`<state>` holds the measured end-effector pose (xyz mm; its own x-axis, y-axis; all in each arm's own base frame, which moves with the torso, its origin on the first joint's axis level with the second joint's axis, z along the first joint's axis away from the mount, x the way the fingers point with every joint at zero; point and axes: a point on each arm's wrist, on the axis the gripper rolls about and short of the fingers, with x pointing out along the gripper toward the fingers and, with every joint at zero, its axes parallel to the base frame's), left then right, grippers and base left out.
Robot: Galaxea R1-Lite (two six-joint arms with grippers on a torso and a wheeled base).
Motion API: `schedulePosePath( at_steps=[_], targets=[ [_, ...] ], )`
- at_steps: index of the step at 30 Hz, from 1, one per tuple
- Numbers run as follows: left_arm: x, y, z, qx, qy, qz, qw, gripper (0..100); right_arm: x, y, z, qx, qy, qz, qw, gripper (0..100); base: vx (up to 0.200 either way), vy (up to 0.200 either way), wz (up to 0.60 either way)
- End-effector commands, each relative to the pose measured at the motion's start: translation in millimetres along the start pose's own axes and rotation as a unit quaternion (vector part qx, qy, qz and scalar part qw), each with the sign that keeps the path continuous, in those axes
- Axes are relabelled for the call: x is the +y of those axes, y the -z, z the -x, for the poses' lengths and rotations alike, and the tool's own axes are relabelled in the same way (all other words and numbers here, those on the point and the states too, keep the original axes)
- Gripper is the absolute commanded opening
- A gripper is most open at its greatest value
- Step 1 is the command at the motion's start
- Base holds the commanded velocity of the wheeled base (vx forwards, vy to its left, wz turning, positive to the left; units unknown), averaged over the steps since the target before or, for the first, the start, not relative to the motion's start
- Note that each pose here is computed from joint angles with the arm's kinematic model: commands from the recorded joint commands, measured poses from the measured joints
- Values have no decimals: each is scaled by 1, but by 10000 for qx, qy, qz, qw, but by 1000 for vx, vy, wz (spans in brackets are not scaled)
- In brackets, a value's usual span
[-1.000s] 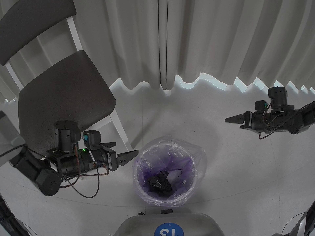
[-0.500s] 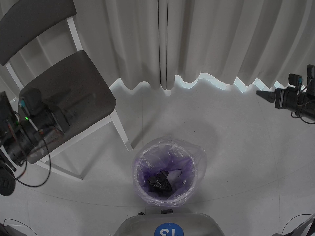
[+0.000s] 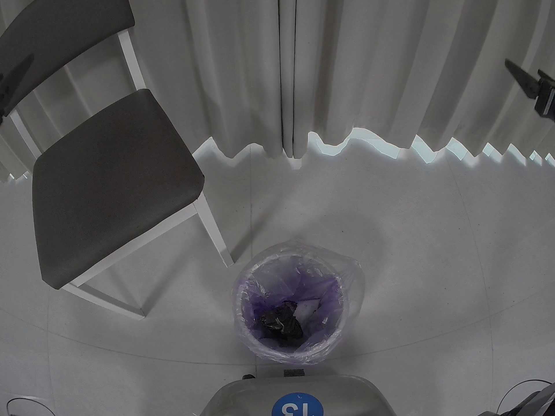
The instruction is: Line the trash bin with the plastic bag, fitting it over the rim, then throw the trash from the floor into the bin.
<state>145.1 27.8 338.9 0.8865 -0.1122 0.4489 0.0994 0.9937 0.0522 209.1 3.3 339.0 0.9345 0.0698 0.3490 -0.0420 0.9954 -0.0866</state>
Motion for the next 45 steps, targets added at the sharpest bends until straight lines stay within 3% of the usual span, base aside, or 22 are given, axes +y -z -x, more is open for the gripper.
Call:
schedulePosePath(
  at_steps=[1, 6, 9, 10, 14, 20, 24, 27, 29, 35, 38, 45],
  targets=[
    [-29, -104, 57, -851, 275, -42, 9960, 100, -5, -90, 57, -1411, 243, 209, 9895, 100, 0, 0, 0],
    [-57, -142, 105, -650, 792, 193, 9946, 100, -3, -129, 120, -1585, 241, 189, 9869, 100, 0, 0, 0],
    [-61, -146, 113, -621, 818, 216, 9945, 100, -2, -135, 133, -1593, 240, 182, 9868, 100, 0, 0, 0],
    [-72, -155, 135, -538, 795, 241, 9951, 100, 0, -155, 174, -1593, 240, 182, 9868, 100, 0, 0, 0],
    [-83, -170, 155, -615, 785, 165, 9949, 100, 3, -168, 226, -1432, 289, 142, 9892, 100, 0, 0, 0],
    [-101, -177, 197, -625, 820, 181, 9945, 100, 6, -160, 289, -1326, 419, 89, 9902, 100, 0, 0, 0],
    [-118, -172, 246, -622, 884, 203, 9939, 100, 9, -146, 347, -1228, 419, 49, 9915, 100, 0, 0, 0],
    [-124, -165, 275, -697, 1003, 226, 9923, 100, 10, -135, 377, -1149, 659, 22, 9912, 100, 0, 0, 0],
    [-125, -158, 291, -681, 1079, 278, 9914, 100, 10, -127, 395, -1167, 795, 27, 9900, 100, 0, 0, 0],
    [-129, -149, 317, -723, 1150, 305, 9903, 100, 6, -98, 444, -1142, 698, 58, 9910, 100, 0, 0, 0],
    [-130, -144, 333, -823, 1246, 309, 9883, 100, 15, -92, 461, -1114, 869, -71, 9900, 100, 0, 0, 0],
    [-130, -123, 362, -660, 1324, 431, 9881, 100, 24, -80, 487, -1168, 828, -263, 9893, 100, 0, 0, 0]
  ],
)
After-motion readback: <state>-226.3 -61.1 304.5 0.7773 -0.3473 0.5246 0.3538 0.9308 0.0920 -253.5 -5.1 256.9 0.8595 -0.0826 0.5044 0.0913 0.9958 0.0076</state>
